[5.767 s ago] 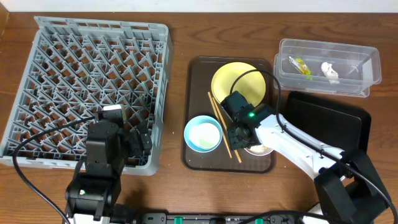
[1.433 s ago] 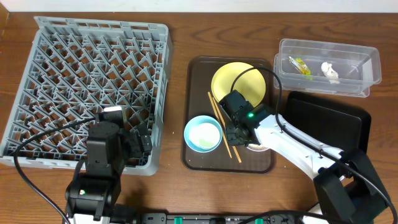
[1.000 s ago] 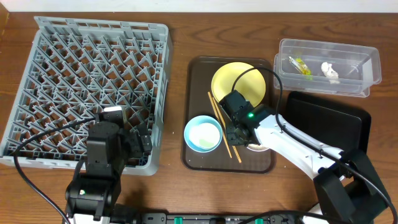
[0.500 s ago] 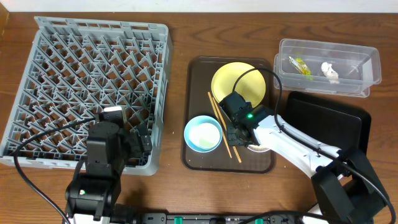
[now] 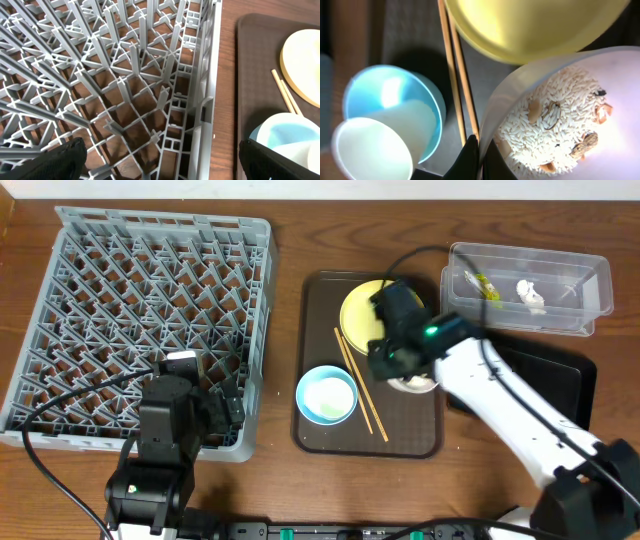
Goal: Sort waste into correct bins and load items into the dishwasher
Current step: 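Lift the white bowl and carry it over the black tray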
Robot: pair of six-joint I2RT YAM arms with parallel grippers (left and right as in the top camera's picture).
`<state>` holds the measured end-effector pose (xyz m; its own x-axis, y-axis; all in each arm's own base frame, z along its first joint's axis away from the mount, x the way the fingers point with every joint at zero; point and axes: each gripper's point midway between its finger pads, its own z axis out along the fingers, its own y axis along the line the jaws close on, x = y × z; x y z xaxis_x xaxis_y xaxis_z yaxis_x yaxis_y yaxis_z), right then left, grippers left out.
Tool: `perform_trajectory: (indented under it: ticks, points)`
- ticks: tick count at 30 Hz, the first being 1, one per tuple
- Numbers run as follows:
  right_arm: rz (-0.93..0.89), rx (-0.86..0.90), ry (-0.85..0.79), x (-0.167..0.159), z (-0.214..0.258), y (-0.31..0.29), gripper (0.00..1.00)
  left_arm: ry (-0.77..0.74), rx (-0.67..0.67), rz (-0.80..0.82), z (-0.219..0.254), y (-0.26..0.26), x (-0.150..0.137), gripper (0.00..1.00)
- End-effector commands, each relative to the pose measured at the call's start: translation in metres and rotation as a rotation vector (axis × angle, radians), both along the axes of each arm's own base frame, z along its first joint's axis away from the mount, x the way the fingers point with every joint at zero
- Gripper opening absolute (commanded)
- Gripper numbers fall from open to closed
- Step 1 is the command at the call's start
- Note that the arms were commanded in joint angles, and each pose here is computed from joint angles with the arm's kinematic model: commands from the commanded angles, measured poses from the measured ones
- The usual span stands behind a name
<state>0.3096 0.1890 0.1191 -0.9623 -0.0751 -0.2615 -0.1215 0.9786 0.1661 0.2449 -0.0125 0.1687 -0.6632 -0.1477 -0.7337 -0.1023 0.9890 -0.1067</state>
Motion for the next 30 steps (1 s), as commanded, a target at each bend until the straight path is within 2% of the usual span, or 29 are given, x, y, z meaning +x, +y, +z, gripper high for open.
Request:
perform_trajectory:
  ticks: [1, 6, 16, 23, 30]
  points:
    - [-0.023, 0.097, 0.008, 0.011, 0.016, -0.016, 0.01, -0.021, 0.000, 0.004, 0.009, 0.001, 0.002, 0.99]
    - [-0.059, 0.247, 0.050, 0.023, 0.023, -0.043, 0.01, -0.021, 0.001, 0.004, 0.009, 0.001, 0.002, 0.99]
    - [-0.177, 0.407, 0.061, 0.033, 0.022, -0.116, 0.01, -0.022, 0.001, 0.004, 0.009, 0.001, 0.002, 0.99]
    - [-0.249, 0.660, 0.018, 0.034, 0.014, -0.143, 0.01, -0.021, 0.000, 0.004, 0.009, 0.001, 0.002, 0.99]
    - [-0.306, 0.908, -0.075, 0.034, 0.026, -0.169, 0.01, -0.021, 0.000, 0.004, 0.009, 0.001, 0.002, 0.99]
